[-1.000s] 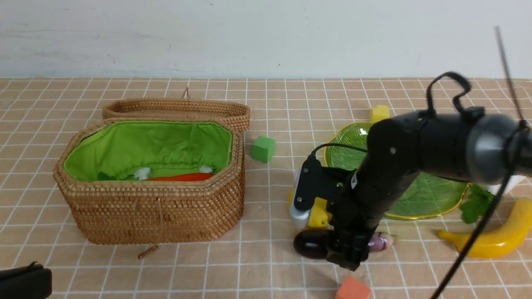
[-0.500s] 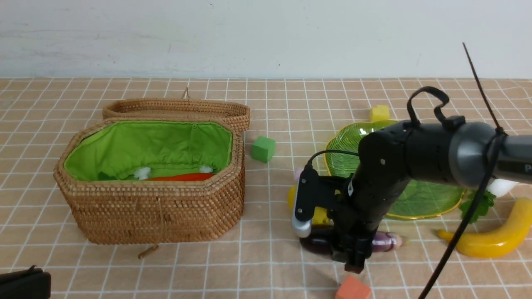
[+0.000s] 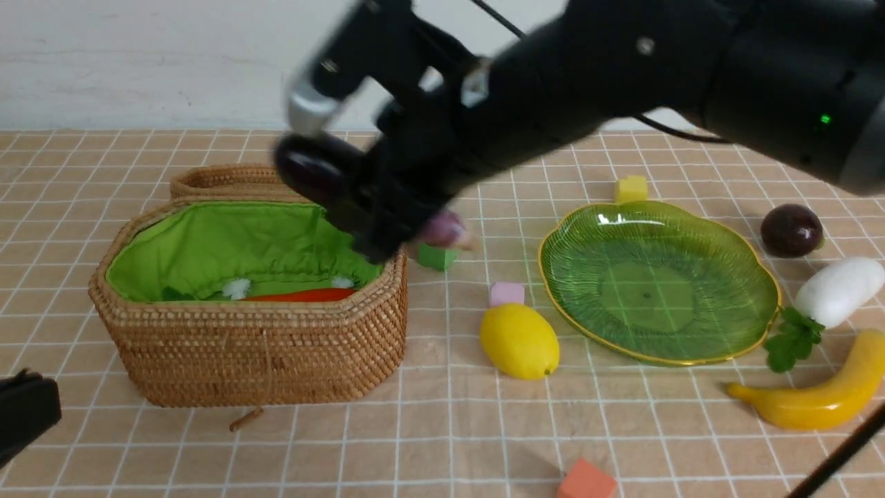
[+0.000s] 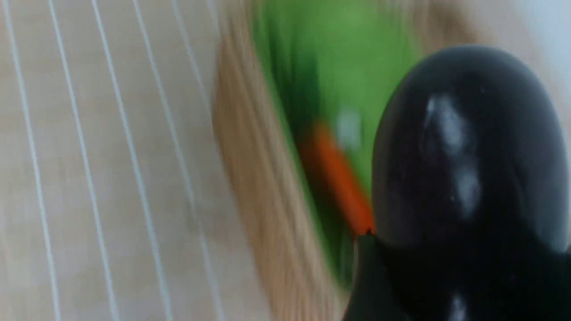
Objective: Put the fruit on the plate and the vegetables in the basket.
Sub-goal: Grab an eggplant with your right arm and place it in the basket on the left, then use the right arm to grab a lemon and put it into the right plate
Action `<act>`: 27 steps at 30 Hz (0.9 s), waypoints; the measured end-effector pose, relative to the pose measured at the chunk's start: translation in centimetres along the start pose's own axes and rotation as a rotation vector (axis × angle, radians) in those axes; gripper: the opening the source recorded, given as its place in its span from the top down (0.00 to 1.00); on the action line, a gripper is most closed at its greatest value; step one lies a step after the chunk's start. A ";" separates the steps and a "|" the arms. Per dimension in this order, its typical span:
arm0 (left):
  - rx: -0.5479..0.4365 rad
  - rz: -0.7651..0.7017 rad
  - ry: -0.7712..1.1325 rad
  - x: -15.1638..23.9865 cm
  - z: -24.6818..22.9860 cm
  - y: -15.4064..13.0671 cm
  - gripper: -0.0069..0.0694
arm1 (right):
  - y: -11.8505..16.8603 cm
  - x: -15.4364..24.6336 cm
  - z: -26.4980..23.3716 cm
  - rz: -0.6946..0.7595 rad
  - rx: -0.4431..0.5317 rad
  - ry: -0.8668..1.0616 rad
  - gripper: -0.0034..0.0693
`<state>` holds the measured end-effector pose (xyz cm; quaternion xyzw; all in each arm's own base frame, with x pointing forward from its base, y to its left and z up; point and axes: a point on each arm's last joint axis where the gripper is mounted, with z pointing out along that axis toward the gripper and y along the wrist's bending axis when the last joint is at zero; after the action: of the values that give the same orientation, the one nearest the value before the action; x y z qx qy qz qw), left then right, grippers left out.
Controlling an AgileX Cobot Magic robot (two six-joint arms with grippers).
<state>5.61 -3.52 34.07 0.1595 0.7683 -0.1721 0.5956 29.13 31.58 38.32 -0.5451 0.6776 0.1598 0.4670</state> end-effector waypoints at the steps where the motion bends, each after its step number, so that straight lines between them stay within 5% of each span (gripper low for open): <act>1: -0.004 0.000 -0.014 -0.1 0.0 0.0 0.93 | 0.1 -1.0 0.8 -0.013 0.011 -0.046 0.37; 8: -0.012 0.000 -0.042 -0.4 0.0 0.1 0.93 | -0.5 -0.1 8.4 -0.063 0.040 -0.069 0.37; 11: -0.010 0.000 -0.036 -0.3 0.0 0.1 0.93 | -0.3 1.9 11.0 -0.089 0.026 0.014 0.15; 16: -0.010 0.000 -0.035 -0.3 0.0 0.1 0.93 | -0.5 1.2 8.7 -0.054 0.021 0.074 0.03; 21: -0.010 0.000 -0.034 -0.3 0.0 0.1 0.93 | -2.8 0.2 0.6 0.139 0.116 0.278 0.20; 27: -0.008 -0.003 -0.033 -0.3 0.0 0.1 0.93 | -8.1 7.1 -2.8 0.485 0.244 0.597 0.47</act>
<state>5.71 -3.47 34.36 0.1533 0.7592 -0.1725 0.6086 35.27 22.47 36.42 -0.3324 0.9065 0.0186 0.2597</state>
